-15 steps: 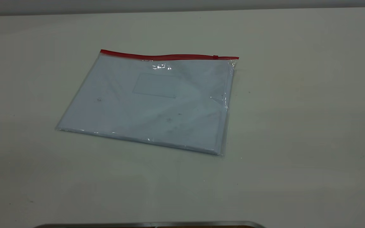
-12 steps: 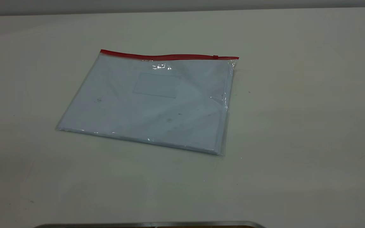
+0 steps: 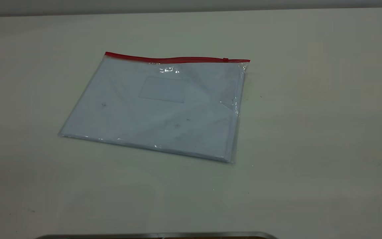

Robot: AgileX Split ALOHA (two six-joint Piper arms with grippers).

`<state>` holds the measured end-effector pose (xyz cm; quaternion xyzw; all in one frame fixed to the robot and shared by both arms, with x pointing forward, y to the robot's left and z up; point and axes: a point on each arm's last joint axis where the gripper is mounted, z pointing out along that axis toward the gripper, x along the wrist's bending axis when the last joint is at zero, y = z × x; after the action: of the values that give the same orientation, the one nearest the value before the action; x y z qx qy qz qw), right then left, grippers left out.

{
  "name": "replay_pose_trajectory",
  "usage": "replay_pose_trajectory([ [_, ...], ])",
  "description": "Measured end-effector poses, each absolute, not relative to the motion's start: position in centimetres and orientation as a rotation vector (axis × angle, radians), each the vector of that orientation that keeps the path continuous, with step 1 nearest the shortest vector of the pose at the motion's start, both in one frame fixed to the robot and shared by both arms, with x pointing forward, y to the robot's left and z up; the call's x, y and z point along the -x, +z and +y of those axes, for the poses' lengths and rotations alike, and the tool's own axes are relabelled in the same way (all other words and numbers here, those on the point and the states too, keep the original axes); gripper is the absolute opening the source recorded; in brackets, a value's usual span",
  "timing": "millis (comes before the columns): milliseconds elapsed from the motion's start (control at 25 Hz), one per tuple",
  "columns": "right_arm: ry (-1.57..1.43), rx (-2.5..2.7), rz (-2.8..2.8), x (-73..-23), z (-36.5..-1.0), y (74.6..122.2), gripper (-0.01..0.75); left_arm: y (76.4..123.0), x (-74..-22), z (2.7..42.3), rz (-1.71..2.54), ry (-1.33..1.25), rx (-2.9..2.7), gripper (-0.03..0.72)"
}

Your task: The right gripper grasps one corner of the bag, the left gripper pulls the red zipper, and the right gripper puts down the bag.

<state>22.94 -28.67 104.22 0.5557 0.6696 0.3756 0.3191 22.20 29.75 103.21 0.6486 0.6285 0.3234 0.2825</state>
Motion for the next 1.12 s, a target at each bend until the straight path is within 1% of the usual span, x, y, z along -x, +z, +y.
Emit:
replay_pose_trajectory([
  [880,0.983,-1.462,1.759,-22.95,-28.7,104.22,0.413,103.21,-22.2,29.75,1.685,0.865,-1.734,0.411],
  [1120,1.072,-1.464,1.768,-22.97,-28.13,104.43,0.413,103.43,-22.21,29.75,1.686,0.865,-1.731,0.411],
])
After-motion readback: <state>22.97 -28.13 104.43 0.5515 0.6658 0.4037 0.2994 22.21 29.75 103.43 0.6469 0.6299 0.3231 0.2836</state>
